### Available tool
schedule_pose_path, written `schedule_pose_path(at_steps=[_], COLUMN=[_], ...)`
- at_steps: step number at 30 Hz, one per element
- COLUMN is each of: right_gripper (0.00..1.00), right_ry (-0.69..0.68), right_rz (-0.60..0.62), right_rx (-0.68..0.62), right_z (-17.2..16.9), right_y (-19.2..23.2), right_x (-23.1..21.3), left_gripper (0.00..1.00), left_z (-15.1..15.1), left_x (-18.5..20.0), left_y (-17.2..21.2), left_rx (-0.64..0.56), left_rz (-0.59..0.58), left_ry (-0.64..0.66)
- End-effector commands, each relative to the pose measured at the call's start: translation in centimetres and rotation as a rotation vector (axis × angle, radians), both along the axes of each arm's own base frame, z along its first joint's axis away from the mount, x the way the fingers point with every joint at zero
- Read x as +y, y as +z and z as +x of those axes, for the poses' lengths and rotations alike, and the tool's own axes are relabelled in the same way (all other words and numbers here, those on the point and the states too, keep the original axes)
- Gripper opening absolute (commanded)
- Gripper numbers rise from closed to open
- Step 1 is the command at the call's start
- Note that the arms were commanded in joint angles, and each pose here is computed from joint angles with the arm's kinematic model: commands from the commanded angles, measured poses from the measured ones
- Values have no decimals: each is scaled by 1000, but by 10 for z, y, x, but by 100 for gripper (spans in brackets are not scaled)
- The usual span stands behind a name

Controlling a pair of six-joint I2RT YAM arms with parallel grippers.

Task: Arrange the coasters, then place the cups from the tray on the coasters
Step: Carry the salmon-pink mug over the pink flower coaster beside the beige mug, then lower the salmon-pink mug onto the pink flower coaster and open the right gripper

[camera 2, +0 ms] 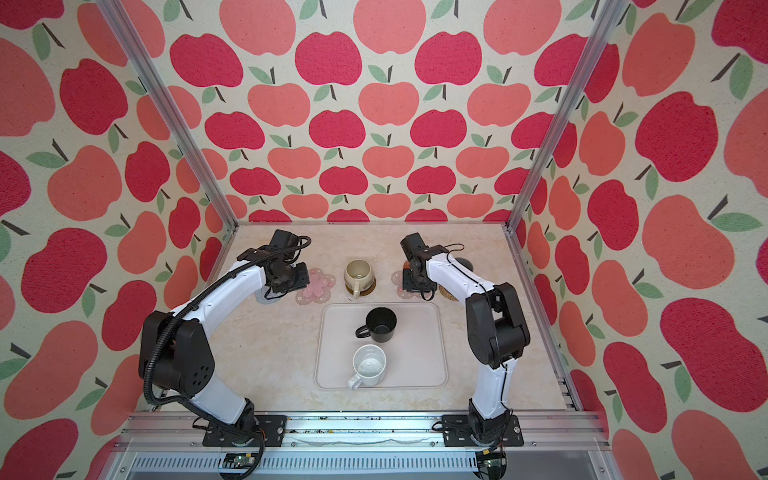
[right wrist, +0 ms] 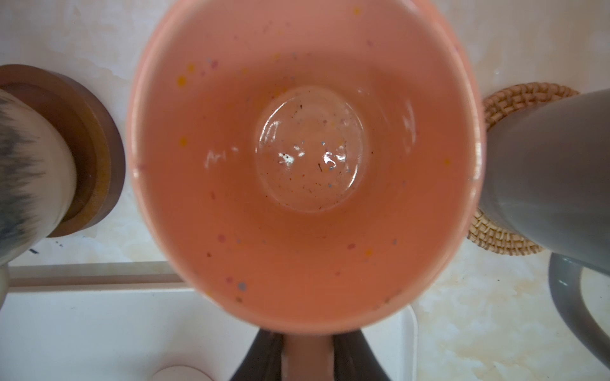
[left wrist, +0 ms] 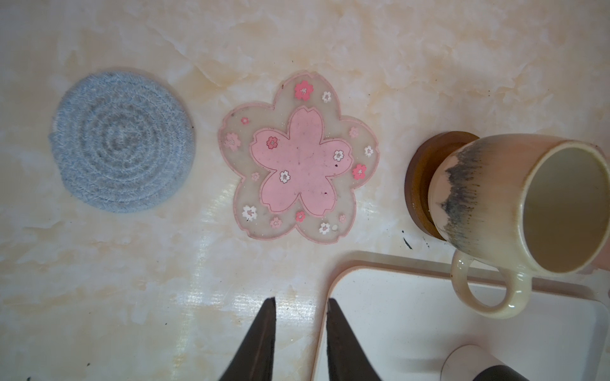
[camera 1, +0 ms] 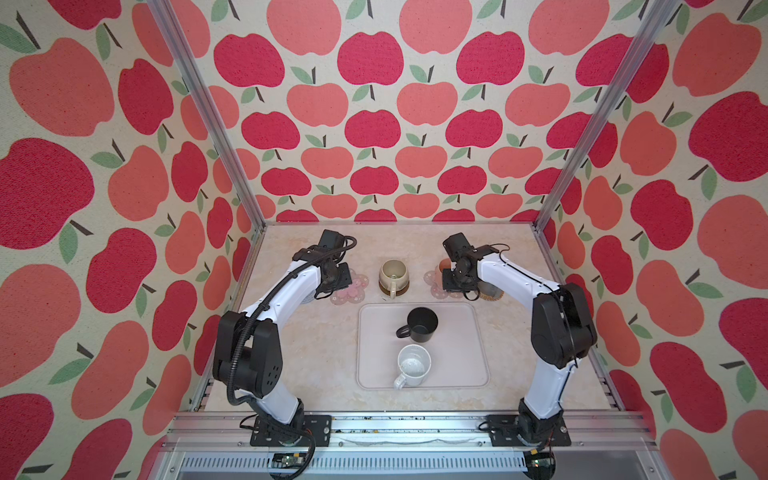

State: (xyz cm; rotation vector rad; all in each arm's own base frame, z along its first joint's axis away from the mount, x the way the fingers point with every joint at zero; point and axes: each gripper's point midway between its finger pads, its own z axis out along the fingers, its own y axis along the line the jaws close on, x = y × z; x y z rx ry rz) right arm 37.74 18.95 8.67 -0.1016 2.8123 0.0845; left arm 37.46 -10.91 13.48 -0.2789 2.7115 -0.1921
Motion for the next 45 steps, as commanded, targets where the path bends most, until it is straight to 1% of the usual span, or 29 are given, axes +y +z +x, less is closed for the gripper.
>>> schedule_pose_path(at_steps=[1, 3, 5, 19, 23, 33, 39, 45], right_gripper=[28, 33, 33, 32, 30, 29, 29, 33], right_ry=[-19, -19, -19, -20, -16, -5, -5, -7], right_rz=[11, 4, 2, -5, -28, -70, -41, -16], right_rx=[-31, -32, -32, -27, -30, -10, -14, -32], right_z=[6, 5, 4, -2, -5, -13, -14, -13], right_y=[14, 15, 16, 15, 15, 10, 12, 21], right_x=[0, -2, -3, -7, -12, -21, -17, -14], left_gripper=[29, 29, 29, 29, 29, 29, 29, 29], left_z=[0, 0, -1, -1, -2, -5, -6, -8], left_x=[2, 2, 1, -1, -1, -1, -1, -3], left_y=[11, 11, 10, 14, 13, 13, 14, 14], left_rx=[-23, -22, -20, -25, -23, -22, -24, -17], left_rz=[-8, -9, -13, -23, -24, -27, -29, -32], left_ry=[0, -2, -2, -3, 0, 4, 4, -1])
